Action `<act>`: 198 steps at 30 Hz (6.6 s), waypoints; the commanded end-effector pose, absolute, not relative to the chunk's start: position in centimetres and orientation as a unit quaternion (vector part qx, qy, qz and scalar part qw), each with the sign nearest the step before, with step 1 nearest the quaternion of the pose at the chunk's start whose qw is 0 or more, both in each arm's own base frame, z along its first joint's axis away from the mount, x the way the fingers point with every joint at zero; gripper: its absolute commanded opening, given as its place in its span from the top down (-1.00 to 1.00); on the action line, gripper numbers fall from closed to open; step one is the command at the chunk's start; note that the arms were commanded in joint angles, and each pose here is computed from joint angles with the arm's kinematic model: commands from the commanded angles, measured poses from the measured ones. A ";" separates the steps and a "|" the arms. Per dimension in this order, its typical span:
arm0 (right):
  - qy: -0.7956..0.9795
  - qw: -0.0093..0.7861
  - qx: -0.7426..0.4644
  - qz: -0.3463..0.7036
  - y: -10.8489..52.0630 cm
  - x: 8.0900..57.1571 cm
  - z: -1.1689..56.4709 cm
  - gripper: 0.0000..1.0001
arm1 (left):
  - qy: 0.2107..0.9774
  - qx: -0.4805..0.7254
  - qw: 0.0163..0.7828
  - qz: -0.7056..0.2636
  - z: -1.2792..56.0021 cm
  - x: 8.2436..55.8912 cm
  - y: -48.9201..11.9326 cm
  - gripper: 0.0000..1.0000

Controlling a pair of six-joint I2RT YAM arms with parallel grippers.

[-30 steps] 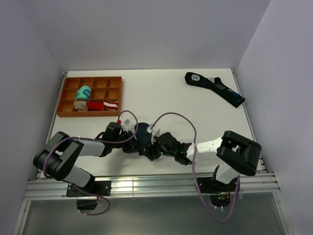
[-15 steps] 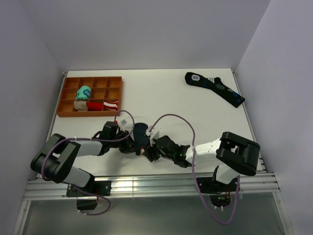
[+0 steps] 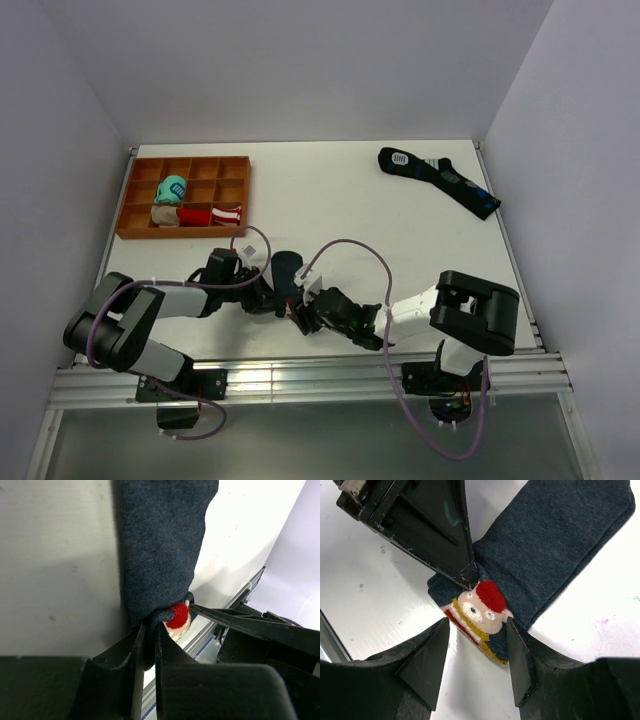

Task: Roll the socks
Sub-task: Roll the sock at the center of the board.

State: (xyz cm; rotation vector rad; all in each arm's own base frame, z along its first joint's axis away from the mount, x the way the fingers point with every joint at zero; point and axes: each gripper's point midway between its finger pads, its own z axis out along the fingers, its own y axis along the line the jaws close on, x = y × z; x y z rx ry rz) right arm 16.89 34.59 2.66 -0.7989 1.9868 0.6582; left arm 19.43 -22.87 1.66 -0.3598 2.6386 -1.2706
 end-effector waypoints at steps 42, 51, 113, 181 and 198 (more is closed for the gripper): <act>0.822 0.311 -0.416 0.234 36.2 12.6 1.0 0.38 | 0.905 -0.167 0.163 -0.357 0.0 20.4 -18.0 0.35; 0.850 0.235 -0.377 0.283 35.0 14.7 1.9 0.39 | 0.904 -0.162 0.233 -0.319 1.2 22.0 -16.4 0.30; 0.874 -0.142 -0.317 0.341 32.8 15.8 0.5 0.42 | 0.800 0.016 0.464 -0.380 6.3 17.9 -23.4 0.05; 0.866 -0.138 -0.326 0.353 33.4 16.4 1.5 0.43 | 0.844 -0.052 0.421 -0.328 -0.3 13.9 -20.4 0.24; 0.863 -0.131 -0.323 0.365 33.6 17.1 2.3 0.43 | 0.869 -0.068 0.405 -0.277 -2.5 13.4 -19.5 0.24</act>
